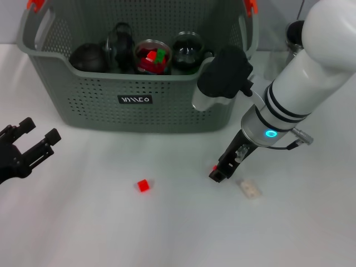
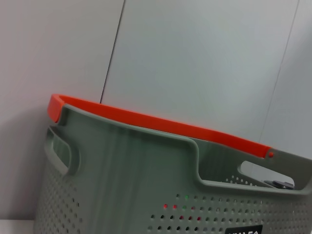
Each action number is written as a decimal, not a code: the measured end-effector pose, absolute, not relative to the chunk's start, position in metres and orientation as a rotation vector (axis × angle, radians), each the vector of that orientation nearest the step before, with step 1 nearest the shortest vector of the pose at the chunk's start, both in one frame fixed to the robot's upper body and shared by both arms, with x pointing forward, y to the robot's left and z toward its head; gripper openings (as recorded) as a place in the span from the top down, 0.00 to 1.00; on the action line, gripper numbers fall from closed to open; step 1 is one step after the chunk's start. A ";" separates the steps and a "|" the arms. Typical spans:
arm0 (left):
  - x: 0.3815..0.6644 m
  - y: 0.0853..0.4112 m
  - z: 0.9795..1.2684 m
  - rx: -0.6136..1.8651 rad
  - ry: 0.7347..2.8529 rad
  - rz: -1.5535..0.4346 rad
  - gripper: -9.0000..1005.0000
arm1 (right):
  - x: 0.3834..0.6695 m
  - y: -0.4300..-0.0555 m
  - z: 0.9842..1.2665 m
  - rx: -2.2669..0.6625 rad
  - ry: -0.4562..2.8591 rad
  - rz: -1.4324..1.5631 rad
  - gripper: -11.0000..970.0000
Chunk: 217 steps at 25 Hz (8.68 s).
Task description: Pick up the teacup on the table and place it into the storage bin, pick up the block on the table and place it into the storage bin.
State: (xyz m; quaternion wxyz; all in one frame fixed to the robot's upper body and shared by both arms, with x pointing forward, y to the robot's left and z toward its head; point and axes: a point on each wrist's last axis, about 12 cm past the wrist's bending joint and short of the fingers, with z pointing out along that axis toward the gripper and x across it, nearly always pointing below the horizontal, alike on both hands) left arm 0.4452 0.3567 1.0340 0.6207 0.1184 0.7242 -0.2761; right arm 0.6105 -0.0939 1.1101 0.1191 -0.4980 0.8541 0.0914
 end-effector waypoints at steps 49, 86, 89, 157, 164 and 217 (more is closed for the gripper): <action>0.447 0.359 1.031 0.256 1.687 -0.611 0.25 | 0.596 -0.182 1.233 -1.182 2.144 1.087 0.78; 0.451 0.354 1.033 0.257 1.669 -0.636 0.25 | 0.701 -0.026 1.237 -0.955 1.987 0.357 0.65; 0.451 0.354 1.033 0.255 1.667 -0.634 0.25 | 0.698 -0.031 1.242 -0.970 1.980 0.375 0.54; 0.454 0.352 1.032 0.267 1.679 -0.636 0.25 | 0.585 -0.138 1.117 -0.992 2.845 0.165 0.43; 0.454 0.352 1.032 0.269 1.679 -0.637 0.25 | 0.586 -0.136 1.120 -0.991 2.824 0.163 0.43; 0.453 0.352 1.030 0.254 1.685 -0.637 0.25 | 0.562 -0.120 1.211 -1.189 2.288 0.668 0.78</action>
